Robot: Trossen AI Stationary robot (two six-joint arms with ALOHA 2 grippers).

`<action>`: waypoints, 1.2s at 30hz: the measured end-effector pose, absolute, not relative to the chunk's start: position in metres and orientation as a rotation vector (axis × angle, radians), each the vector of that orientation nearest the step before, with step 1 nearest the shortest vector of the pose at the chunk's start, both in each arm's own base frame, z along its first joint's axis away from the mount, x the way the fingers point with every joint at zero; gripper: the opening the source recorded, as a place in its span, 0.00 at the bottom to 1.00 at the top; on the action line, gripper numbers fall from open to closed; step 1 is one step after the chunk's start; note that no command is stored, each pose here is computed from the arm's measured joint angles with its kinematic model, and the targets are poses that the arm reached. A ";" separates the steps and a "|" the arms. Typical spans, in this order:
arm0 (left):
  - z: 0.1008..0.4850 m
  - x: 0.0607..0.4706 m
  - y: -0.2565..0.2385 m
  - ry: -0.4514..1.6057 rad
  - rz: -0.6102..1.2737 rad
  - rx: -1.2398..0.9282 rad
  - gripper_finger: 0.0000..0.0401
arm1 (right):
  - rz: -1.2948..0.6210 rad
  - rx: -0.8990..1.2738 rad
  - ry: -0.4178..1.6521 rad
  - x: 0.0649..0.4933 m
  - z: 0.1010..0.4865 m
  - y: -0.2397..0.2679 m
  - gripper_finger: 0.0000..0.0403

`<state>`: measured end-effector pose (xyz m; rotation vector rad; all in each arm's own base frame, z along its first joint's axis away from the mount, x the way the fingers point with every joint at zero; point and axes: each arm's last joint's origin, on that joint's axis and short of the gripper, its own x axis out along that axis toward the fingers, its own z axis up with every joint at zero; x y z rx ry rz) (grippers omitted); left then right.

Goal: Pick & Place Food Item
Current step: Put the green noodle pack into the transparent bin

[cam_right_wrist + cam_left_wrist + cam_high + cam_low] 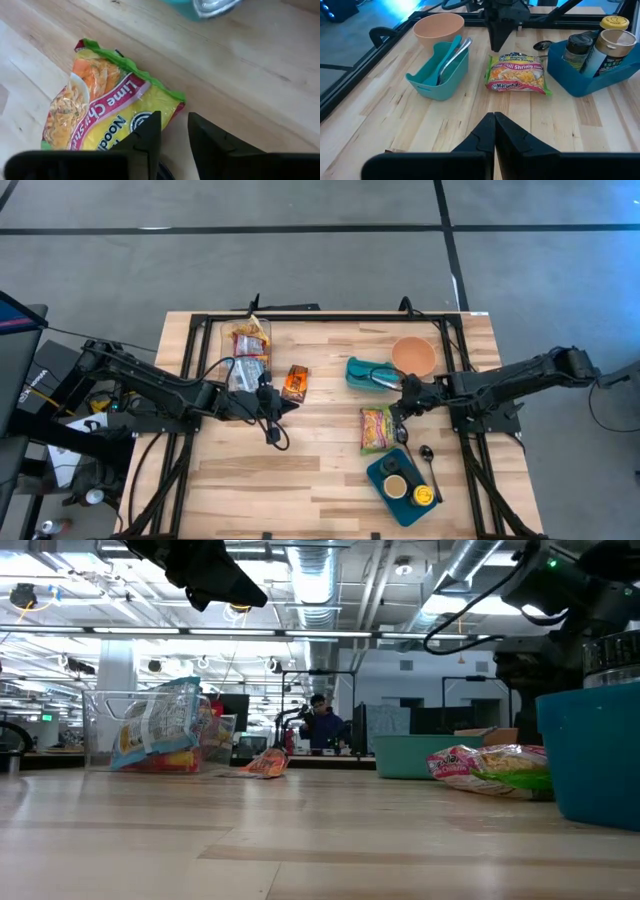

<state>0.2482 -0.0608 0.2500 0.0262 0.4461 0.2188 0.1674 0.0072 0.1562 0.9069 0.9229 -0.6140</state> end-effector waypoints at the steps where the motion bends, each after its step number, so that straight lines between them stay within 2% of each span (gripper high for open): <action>1: 0.250 0.248 -0.061 0.446 0.219 0.026 0.00 | -0.616 0.915 0.923 0.167 0.156 0.007 0.24; 10: 0.250 0.248 -0.061 0.446 0.219 0.027 0.00 | -0.641 0.935 0.936 0.169 0.153 0.000 0.53; 15: 0.250 0.248 -0.061 0.447 0.219 0.028 0.00 | -0.639 0.902 0.990 0.177 0.141 -0.001 0.58; 28: 0.250 0.248 -0.061 0.447 0.218 0.029 0.00 | -0.534 0.856 1.019 0.193 0.128 0.001 0.46; 36: 0.250 0.248 -0.061 0.448 0.218 0.029 0.00 | -0.477 0.857 0.966 0.198 0.131 0.001 0.21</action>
